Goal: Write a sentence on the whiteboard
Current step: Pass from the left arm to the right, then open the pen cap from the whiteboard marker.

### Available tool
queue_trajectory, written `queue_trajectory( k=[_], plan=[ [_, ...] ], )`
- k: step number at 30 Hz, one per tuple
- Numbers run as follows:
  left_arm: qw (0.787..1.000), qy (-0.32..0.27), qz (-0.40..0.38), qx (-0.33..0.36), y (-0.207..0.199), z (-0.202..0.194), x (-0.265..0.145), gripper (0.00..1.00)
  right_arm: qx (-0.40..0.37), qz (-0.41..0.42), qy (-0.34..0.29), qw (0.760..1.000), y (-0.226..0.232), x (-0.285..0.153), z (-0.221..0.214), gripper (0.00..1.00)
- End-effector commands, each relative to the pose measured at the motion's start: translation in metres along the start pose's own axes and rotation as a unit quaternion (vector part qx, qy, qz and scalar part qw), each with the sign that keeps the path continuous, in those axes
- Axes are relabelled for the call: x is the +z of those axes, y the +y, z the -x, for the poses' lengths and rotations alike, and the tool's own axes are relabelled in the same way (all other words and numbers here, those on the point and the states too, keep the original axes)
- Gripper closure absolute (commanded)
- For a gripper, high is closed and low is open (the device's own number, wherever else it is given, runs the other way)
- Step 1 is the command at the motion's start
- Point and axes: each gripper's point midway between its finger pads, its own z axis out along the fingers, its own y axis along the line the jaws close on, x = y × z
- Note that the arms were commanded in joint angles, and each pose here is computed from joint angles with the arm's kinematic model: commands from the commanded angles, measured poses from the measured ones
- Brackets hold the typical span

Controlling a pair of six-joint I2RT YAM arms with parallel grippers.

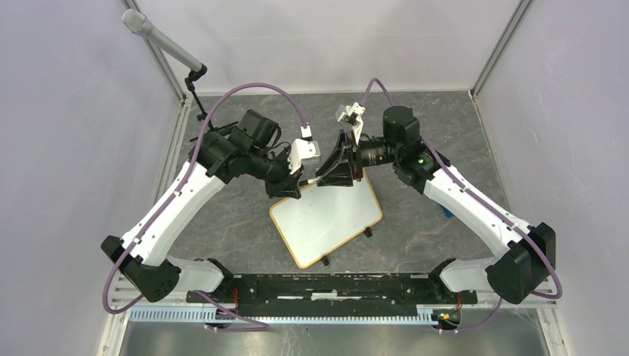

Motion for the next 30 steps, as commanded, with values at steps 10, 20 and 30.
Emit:
queue_trajectory(
  k=[10, 20, 30],
  plan=[
    [0.999, -0.037, -0.01, -0.014, -0.007, 0.027, -0.005, 0.98, -0.041, -0.014, -0.004, 0.999, 0.002, 0.004, 0.014, 0.68],
    [0.999, -0.036, 0.003, -0.011, -0.003, 0.024, -0.006, 0.98, -0.044, -0.003, -0.001, 0.999, 0.007, 0.005, 0.017, 1.0],
    [0.999, -0.009, 0.031, -0.014, 0.0, -0.014, -0.009, 0.98, -0.051, -0.062, 0.007, 0.997, -0.02, -0.023, 0.031, 1.0]
  ],
)
